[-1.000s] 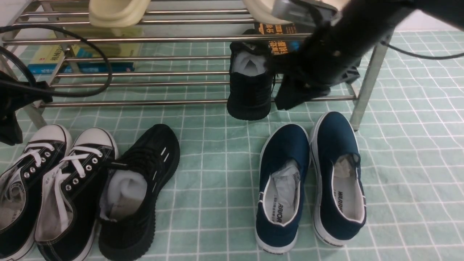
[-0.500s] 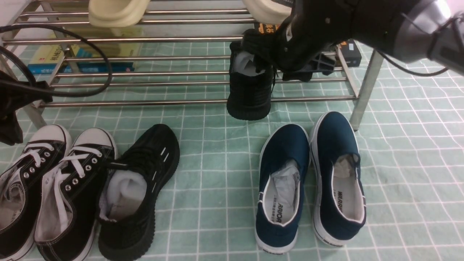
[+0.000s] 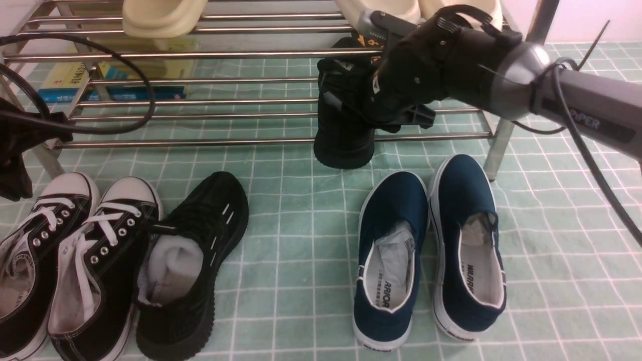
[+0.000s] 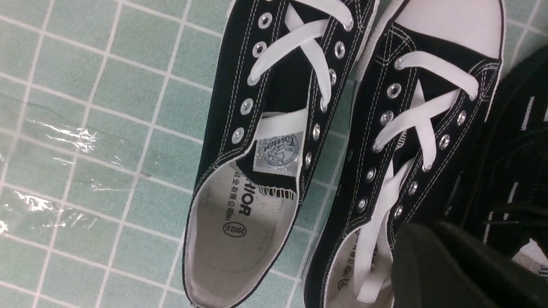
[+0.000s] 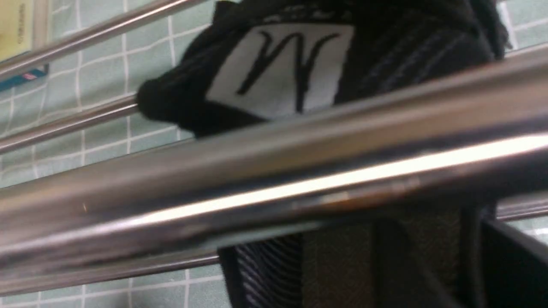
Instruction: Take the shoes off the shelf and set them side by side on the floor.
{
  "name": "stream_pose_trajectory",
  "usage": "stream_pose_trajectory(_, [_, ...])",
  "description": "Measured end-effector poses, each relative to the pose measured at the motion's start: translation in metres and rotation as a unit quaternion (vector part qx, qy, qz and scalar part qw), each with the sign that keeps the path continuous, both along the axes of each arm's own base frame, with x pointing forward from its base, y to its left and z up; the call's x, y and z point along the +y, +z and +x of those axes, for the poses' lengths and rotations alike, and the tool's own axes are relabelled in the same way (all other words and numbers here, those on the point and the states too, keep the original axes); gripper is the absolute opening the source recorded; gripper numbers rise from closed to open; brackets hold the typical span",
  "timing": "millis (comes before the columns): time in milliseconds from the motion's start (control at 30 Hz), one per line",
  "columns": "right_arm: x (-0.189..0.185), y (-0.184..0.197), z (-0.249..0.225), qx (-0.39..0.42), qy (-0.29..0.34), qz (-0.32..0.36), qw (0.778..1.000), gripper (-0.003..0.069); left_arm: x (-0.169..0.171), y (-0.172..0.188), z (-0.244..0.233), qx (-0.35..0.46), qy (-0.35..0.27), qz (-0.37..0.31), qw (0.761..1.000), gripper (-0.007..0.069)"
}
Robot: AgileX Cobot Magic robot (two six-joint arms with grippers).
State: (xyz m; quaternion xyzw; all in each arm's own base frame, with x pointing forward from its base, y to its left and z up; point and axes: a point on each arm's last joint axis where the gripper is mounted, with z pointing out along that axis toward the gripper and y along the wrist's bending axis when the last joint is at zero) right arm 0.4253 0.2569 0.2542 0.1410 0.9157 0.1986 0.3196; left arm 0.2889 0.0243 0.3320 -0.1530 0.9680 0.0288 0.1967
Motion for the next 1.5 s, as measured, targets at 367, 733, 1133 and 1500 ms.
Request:
stream_pose_trajectory(367, [0.013, 0.065, -0.084, 0.095, 0.134, -0.071, 0.984, 0.0001, 0.000, 0.000, -0.001, 0.006, 0.000, 0.000, 1.000, 0.0054])
stream_pose_trajectory(733, [0.049, 0.077, -0.138, 0.122, 0.206, -0.088, 0.967, 0.0001, 0.000, 0.000, -0.001, 0.006, 0.000, 0.000, 1.000, 0.0068])
stream_pose_trajectory(1133, [0.041, 0.077, -0.131, 0.128, 0.079, -0.072, 0.986, 0.0001, 0.000, 0.000, -0.001, 0.007, 0.000, 0.000, 1.000, 0.0071])
stream_pose_trajectory(1500, [0.047, 0.048, -0.118, 0.165, -0.042, -0.050, 0.984, 0.0002, 0.000, -0.001, -0.002, 0.009, 0.000, 0.001, 1.000, 0.0080])
